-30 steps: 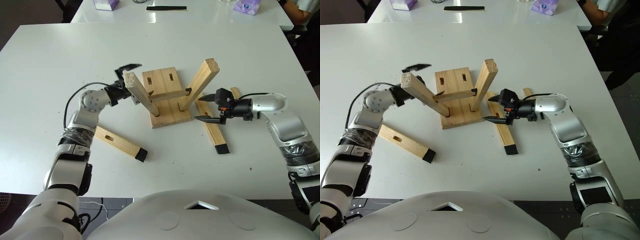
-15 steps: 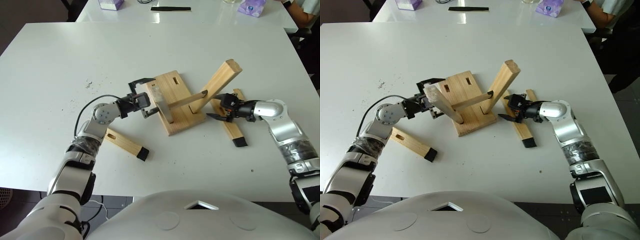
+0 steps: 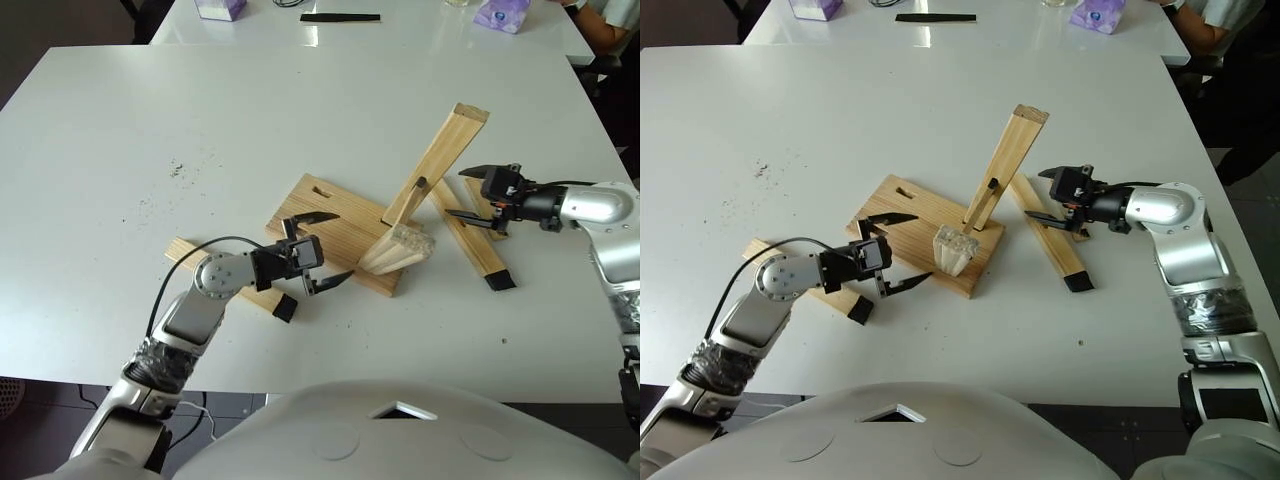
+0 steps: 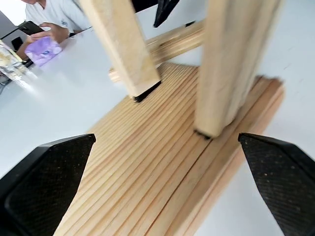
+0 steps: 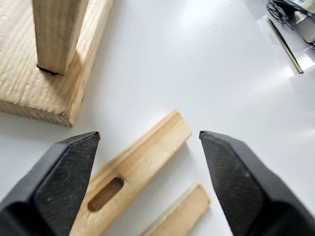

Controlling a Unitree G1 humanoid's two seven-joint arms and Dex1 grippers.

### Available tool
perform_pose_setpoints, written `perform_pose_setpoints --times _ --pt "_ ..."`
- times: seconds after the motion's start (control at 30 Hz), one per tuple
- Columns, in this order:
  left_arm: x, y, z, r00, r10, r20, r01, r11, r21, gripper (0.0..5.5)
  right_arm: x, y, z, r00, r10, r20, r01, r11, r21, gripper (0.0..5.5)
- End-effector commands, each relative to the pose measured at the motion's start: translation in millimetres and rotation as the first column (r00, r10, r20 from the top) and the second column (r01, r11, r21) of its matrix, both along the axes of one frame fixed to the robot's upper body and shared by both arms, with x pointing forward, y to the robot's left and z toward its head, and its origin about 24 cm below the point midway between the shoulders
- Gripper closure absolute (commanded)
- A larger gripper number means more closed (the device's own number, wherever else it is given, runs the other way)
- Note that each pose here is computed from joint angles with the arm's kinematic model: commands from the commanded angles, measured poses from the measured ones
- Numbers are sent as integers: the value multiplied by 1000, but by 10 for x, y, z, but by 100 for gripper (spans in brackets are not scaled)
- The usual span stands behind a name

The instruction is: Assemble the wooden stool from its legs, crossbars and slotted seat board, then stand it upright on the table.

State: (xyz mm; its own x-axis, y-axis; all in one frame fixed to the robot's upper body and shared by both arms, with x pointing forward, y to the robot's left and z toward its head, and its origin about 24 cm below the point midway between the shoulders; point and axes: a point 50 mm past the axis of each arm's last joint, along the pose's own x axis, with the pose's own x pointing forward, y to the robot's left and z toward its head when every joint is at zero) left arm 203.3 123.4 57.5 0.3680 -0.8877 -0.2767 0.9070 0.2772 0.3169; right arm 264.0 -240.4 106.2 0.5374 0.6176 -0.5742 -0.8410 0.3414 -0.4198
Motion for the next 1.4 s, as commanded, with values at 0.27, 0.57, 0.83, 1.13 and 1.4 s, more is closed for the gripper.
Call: perform_pose_setpoints --times 0.27,0.57,0.83,1.13,1.4 --pt "478 335 659 991 60 123 -63 998 17 10 -721 89 298 904 277 -326 -232 958 172 177" --pt "1333 547 562 954 185 235 -225 962 153 10 -694 550 -19 814 407 -414 -314 908 276 177" --pt "1426 454 32 950 162 266 -239 926 292 10 -606 850 -383 808 383 -448 -288 920 266 177" --pt "957 551 -267 985 -121 124 62 915 399 10 -446 788 -677 889 203 -411 -151 976 154 177" --pt "633 559 -288 989 -145 -3 138 934 329 10 -71 806 -561 962 24 -272 38 975 220 177"
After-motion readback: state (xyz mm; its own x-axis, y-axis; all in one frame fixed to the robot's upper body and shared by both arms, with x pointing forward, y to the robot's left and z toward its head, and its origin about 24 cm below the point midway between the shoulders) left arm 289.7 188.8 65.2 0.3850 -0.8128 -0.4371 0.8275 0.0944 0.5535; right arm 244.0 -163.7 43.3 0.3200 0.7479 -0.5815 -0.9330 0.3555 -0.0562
